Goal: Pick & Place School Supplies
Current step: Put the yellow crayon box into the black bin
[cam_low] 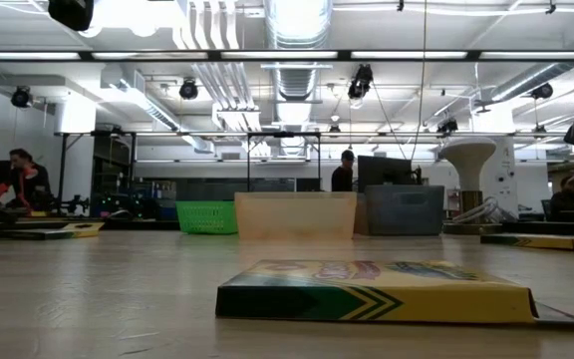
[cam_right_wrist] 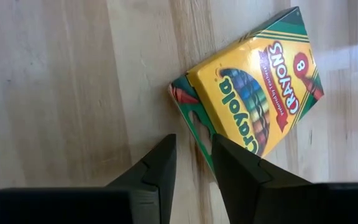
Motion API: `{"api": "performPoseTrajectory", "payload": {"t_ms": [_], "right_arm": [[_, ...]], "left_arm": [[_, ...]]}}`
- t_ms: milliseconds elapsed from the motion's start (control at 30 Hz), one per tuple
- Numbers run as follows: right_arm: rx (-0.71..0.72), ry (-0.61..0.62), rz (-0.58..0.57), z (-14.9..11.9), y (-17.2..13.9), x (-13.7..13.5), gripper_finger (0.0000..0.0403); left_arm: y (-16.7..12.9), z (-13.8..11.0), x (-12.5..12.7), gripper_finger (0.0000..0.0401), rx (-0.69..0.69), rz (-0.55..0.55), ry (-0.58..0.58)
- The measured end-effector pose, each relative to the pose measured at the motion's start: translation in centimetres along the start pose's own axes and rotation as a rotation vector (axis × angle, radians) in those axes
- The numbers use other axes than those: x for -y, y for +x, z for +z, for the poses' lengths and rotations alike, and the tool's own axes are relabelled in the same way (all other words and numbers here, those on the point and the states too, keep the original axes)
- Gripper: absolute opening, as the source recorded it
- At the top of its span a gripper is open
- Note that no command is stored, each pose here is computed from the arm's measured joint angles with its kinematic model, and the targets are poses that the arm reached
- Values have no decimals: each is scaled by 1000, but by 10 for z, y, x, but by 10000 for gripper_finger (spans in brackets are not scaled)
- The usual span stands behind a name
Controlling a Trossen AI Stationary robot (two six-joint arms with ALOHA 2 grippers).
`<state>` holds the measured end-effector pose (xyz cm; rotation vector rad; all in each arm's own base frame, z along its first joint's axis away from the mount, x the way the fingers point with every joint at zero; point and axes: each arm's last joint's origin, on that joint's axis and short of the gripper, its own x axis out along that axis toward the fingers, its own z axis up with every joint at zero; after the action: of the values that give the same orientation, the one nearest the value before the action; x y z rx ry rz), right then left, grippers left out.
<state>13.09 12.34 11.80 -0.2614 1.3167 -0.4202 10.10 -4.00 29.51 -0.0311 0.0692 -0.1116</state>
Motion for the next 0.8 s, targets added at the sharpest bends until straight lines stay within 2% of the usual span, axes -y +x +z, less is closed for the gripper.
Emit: {"api": "performPoseTrajectory", "payload": {"t_ms": [800], "right_arm": [[-8, -20, 16, 3, 6, 2, 59]], "left_arm": [[0, 0, 0, 124, 0, 0, 0]]}}
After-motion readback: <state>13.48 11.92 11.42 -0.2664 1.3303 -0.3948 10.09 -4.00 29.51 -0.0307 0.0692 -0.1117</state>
